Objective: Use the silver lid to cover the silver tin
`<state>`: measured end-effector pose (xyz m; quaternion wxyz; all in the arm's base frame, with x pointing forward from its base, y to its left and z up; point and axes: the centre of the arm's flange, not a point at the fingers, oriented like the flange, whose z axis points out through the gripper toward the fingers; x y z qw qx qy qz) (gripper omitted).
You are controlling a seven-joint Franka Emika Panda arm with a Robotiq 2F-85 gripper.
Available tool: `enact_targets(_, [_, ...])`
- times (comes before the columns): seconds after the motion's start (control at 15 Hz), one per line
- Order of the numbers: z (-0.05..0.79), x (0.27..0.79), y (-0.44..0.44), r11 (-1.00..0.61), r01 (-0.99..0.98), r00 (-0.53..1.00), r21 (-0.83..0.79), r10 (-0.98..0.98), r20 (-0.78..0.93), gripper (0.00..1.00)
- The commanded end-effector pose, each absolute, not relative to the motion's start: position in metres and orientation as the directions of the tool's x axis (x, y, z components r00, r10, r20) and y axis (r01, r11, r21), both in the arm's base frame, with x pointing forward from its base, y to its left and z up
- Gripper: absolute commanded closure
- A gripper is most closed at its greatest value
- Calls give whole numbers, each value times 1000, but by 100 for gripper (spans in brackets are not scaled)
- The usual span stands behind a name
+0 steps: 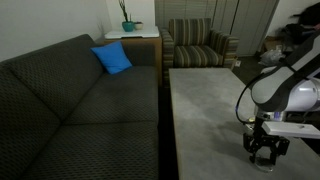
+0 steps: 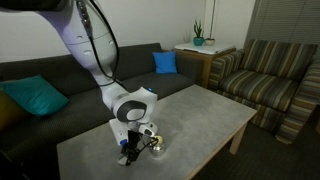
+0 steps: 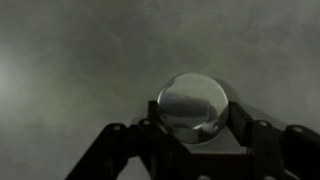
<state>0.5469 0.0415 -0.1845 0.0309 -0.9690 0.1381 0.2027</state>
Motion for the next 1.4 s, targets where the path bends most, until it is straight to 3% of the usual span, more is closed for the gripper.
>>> enact_targets(0.0, [-212, 505, 39, -949, -311, 890, 55, -311, -334, 56])
enact_targets(1.33, [-167, 467, 54, -888, -436, 898, 145, -441, -3, 56])
